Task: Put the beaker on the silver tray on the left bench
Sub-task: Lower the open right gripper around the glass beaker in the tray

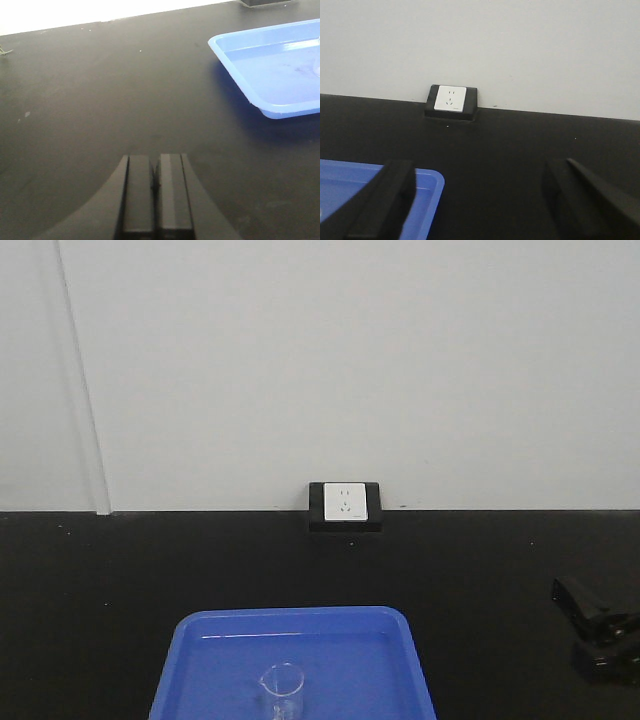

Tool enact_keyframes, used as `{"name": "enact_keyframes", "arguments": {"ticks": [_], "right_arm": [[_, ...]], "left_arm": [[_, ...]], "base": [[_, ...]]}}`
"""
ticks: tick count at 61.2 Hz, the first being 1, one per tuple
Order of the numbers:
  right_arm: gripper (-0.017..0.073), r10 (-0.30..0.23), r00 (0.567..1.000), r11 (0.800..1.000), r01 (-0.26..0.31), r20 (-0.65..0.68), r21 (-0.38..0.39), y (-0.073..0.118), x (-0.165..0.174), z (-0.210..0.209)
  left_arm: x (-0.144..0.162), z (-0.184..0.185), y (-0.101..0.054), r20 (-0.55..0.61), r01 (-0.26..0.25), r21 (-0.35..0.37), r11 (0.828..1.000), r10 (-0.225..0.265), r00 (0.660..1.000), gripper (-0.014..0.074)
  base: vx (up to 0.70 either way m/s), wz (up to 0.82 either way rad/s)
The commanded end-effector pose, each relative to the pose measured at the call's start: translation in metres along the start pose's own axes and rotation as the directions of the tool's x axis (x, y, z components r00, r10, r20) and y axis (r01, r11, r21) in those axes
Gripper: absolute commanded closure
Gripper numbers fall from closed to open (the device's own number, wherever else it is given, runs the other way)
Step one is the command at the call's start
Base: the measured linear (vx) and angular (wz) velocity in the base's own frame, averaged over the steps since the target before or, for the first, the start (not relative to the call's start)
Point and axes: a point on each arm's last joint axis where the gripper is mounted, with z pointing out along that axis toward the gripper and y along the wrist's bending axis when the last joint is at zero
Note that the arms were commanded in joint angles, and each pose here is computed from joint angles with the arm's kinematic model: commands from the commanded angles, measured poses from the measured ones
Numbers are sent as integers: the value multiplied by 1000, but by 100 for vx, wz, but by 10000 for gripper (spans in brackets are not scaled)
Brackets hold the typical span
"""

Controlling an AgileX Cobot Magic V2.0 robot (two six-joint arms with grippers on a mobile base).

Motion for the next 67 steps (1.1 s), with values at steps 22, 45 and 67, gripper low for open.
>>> {"name": "enact_keyframes", "arguments": {"ticks": [22,45,67], "right_arm": [[-122,-91,992,949,61,-86,-309,69,50,53],[-52,-101,990,872,40,-98,-487,126,126,118],[-30,-59,987,864,-24,-149,-503,150,151,180]], "left_arm": [[-1,2,-1,63,2,7,1000,-2,998,592],[-1,2,-1,63,2,7,1000,-2,998,592],[-1,2,-1,63,2,7,1000,-2,998,592]], "base": [[0,0],[0,0],[0,0]]}}
